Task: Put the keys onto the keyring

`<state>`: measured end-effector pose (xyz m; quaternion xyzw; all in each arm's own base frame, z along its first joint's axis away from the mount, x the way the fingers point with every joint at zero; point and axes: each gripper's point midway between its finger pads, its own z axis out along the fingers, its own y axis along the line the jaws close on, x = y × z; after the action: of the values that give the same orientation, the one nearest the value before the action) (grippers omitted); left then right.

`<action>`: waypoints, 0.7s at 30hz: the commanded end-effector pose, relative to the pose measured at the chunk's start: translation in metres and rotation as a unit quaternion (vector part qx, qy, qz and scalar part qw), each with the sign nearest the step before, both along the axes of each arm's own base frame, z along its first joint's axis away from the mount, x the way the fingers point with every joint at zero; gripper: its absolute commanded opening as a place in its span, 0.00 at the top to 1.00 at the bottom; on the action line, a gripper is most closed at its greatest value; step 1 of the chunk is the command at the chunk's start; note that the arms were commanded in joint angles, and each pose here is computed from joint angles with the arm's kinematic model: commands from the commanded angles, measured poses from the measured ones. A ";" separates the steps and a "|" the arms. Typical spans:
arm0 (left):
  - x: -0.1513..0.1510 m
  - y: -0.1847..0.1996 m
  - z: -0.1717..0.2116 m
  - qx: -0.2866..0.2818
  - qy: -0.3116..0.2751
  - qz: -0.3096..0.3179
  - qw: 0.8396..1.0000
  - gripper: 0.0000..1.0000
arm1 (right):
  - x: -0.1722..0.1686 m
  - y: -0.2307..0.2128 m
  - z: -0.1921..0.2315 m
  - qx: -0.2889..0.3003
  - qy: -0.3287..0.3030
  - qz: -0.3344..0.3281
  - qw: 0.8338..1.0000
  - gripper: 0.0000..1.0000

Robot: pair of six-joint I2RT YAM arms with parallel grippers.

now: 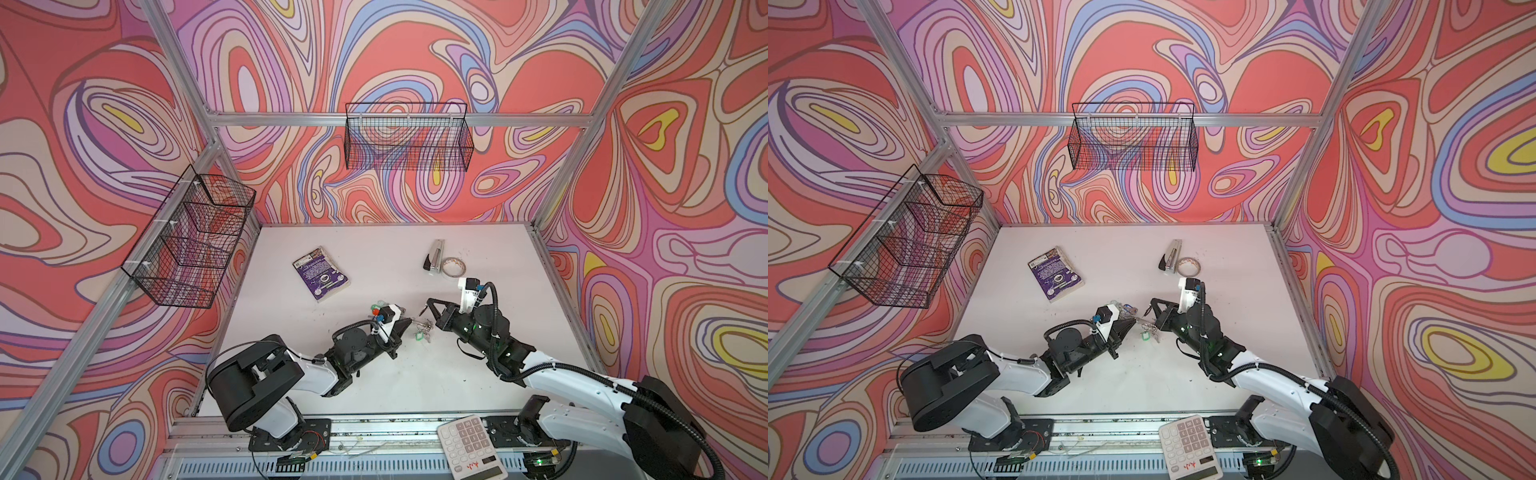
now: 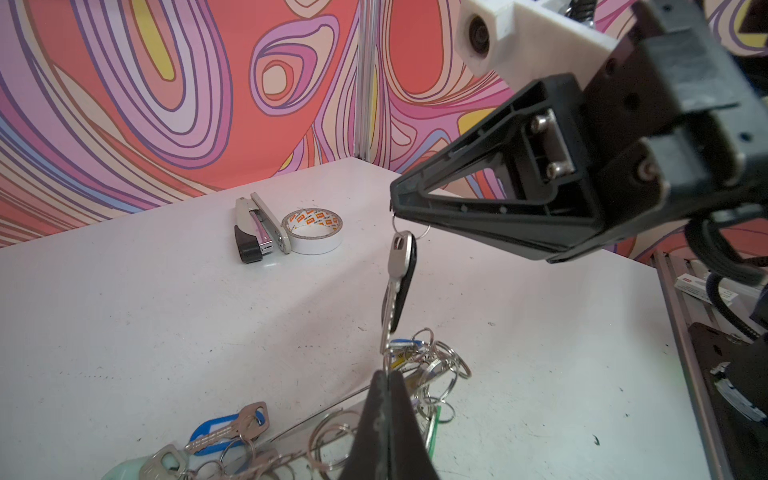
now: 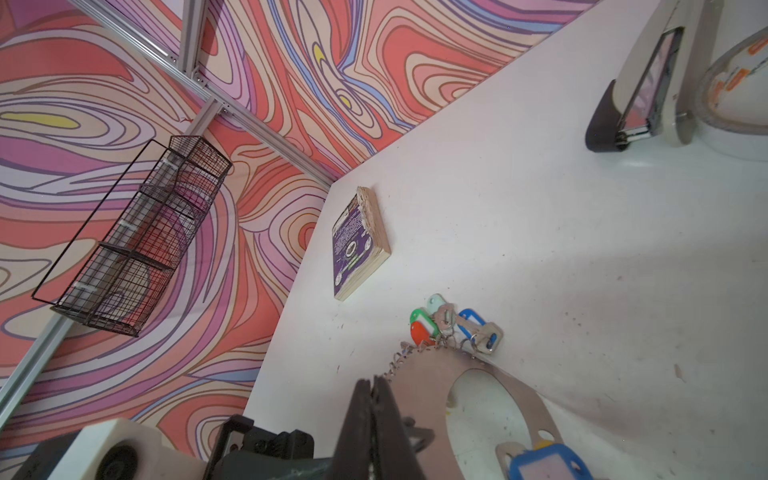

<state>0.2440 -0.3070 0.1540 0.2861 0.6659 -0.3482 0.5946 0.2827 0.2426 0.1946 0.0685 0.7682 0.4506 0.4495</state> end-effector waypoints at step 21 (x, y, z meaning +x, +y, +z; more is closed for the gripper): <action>0.000 -0.004 0.031 -0.046 -0.020 -0.002 0.999 1.00 | 0.001 0.028 -0.015 0.042 0.022 -0.006 0.999 1.00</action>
<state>0.2441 -0.3068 0.1549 0.2775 0.6687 -0.3541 0.5920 0.2803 0.2664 0.1686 0.0912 0.7717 0.4634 0.4259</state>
